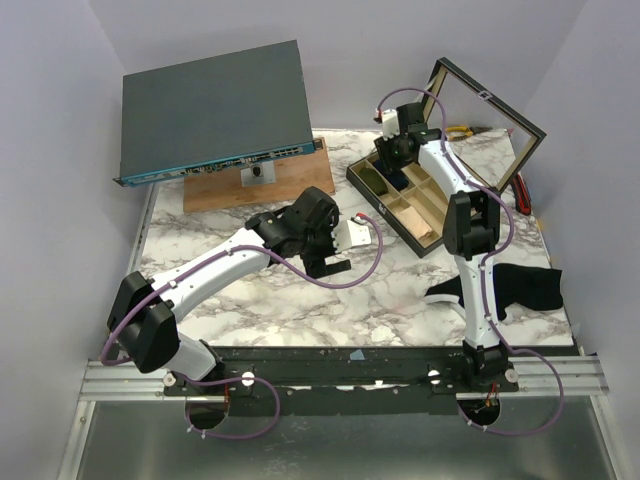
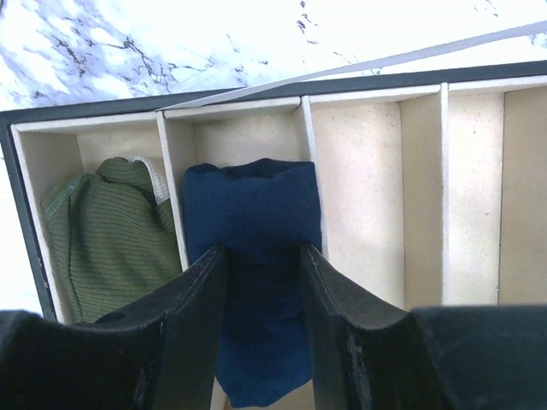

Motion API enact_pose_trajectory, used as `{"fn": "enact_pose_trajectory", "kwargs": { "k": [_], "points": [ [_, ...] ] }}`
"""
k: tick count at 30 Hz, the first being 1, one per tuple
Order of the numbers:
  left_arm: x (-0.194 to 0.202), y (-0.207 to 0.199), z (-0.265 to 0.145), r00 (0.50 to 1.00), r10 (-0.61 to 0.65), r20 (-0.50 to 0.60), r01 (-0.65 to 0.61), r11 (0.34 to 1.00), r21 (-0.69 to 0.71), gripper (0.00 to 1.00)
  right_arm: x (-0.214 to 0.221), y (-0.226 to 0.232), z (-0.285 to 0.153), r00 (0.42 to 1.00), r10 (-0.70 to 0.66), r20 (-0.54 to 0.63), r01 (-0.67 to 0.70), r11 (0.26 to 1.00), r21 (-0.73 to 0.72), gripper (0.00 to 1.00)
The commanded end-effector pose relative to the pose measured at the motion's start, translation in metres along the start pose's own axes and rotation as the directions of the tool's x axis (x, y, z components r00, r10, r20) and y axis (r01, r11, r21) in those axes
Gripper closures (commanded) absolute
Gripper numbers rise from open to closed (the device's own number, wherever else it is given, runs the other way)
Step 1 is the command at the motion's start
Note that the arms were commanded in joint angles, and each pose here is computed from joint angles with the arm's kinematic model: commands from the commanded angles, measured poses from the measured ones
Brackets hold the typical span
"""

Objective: Roll the underwear
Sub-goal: Place the underwear in the storage box.

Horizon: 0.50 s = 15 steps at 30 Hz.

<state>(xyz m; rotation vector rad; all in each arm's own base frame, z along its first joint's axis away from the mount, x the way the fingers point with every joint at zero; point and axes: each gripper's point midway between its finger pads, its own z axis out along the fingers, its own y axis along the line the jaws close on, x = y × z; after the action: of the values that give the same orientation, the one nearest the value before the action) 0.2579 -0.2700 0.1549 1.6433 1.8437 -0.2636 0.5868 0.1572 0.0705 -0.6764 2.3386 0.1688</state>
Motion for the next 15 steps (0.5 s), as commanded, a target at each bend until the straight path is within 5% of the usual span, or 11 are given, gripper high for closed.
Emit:
{"fn": "enact_pose_trajectory", "kwargs": {
  "k": [1, 15],
  "points": [
    [0.003, 0.004, -0.007, 1.000, -0.002, -0.007, 0.001, 1.000, -0.027, 0.01, -0.037, 0.008, -0.017, 0.994, 0.015, 0.111, -0.012, 1.000, -0.025, 0.57],
    [-0.001, 0.010, -0.011, 1.000, -0.014, 0.007, 0.014, 0.999, -0.048, 0.01, -0.065, 0.004, -0.056, 0.973, 0.016, 0.231, -0.022, 0.999, 0.025, 0.55]
  ]
}}
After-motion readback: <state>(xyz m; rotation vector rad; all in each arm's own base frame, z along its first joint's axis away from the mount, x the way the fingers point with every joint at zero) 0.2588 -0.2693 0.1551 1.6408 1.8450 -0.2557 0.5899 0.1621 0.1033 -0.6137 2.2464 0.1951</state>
